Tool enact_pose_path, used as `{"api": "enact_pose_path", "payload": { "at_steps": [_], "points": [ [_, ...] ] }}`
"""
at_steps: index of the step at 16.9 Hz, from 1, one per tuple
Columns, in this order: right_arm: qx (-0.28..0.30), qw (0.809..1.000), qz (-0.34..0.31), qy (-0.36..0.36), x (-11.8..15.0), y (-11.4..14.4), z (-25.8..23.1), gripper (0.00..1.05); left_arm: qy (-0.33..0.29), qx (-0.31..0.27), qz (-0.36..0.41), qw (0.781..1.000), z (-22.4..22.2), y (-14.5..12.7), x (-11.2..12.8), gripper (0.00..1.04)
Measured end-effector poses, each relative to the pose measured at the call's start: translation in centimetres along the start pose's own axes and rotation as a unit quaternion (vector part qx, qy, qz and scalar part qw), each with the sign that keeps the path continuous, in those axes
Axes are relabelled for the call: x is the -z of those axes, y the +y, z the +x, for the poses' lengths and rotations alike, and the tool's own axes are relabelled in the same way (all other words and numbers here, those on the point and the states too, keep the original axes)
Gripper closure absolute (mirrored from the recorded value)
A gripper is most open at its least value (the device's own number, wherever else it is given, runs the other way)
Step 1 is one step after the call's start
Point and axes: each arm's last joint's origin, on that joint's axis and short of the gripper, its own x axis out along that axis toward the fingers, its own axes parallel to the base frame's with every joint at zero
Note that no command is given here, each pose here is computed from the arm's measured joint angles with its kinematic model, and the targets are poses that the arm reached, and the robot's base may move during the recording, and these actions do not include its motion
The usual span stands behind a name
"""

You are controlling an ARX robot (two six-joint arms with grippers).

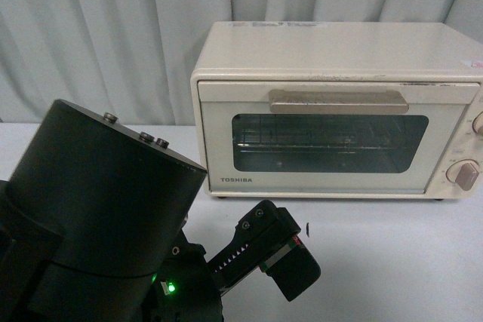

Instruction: Open oven

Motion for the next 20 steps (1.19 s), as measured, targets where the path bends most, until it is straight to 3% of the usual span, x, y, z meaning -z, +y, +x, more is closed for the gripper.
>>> {"api": "enact_pose_path", "payload": {
  "at_steps": [7,20],
  "points": [
    [0.000,1.000,0.000,0.000,0.0,0.0,0.0,0.06,-0.050,-0.042,-0.059,0.996,1.6,2.0,-1.1,0.07],
    [0.000,1.000,0.000,0.000,0.0,0.0,0.0,0.06,-0.049,-0.054,-0.072,0.995,2.4,2.3,-0.4,0.07]
  ]
}}
